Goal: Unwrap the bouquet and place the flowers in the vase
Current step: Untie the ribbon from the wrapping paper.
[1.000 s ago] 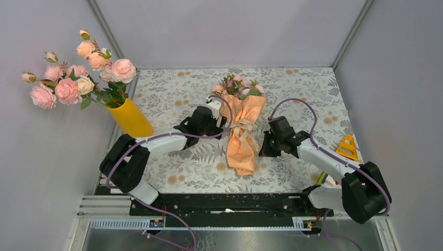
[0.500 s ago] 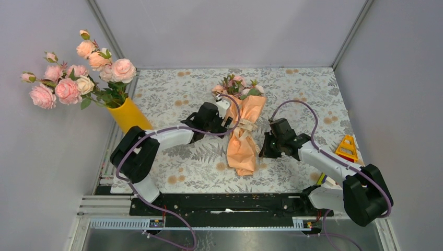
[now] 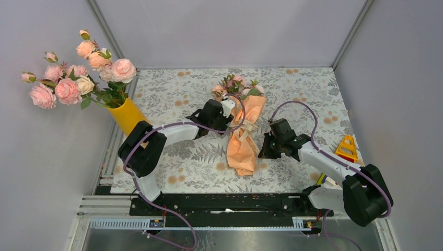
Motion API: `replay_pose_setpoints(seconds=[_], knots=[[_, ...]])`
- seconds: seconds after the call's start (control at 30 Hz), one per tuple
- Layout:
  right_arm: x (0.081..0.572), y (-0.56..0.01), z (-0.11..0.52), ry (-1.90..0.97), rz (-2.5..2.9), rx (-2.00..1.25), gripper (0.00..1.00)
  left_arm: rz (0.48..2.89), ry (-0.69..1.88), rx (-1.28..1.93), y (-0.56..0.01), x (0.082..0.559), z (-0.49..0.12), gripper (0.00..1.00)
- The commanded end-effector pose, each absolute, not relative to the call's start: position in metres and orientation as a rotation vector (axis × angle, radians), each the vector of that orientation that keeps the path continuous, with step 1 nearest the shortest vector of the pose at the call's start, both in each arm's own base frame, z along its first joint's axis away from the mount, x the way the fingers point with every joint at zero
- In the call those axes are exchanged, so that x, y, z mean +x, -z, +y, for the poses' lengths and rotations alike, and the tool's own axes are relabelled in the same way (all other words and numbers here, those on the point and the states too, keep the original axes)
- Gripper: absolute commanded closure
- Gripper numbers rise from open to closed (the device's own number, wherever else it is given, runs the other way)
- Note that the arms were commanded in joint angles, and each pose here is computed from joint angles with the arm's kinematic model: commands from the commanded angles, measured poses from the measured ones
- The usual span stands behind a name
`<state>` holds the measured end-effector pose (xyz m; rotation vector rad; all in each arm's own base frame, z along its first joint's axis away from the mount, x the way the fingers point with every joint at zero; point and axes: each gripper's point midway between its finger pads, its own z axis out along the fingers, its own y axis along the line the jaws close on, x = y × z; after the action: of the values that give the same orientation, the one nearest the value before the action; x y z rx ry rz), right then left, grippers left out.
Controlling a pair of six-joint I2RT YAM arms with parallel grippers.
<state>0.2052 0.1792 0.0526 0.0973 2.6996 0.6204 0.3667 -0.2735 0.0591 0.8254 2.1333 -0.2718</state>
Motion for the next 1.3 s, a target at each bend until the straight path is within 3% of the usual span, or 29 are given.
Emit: replay_pose_setpoints(seconds=[0.0, 0.27, 0.57, 0.97, 1.1, 1.2, 1.27], knots=[[0.207, -0.058, 0.18, -0.65, 2.672, 0.1, 1.0, 2.072, 0.325, 0.885, -0.072, 0.374, -0.292, 0.48], [0.204, -0.055, 0.179, -0.644, 2.68, 0.103, 1.0, 2.049, 0.321, 0.89, -0.072, 0.374, -0.297, 0.64], [0.205, -0.054, 0.178, -0.634, 2.68, 0.106, 1.0, 1.951, 0.333, 0.859, -0.089, 0.361, -0.304, 1.0], [0.206, -0.052, 0.179, -0.63, 2.691, 0.104, 1.0, 1.984, 0.615, 0.642, -0.112, 0.307, -0.299, 1.0], [0.206, -0.053, 0.18, -0.635, 2.69, 0.101, 1.0, 2.014, 0.669, 0.612, -0.12, 0.297, -0.297, 0.88], [0.207, -0.054, 0.179, -0.635, 2.683, 0.1, 1.0, 2.018, 0.693, 0.602, -0.127, 0.295, -0.295, 0.71], [0.207, -0.055, 0.179, -0.635, 2.679, 0.101, 1.0, 2.018, 0.717, 0.6, -0.132, 0.295, -0.292, 0.66]])
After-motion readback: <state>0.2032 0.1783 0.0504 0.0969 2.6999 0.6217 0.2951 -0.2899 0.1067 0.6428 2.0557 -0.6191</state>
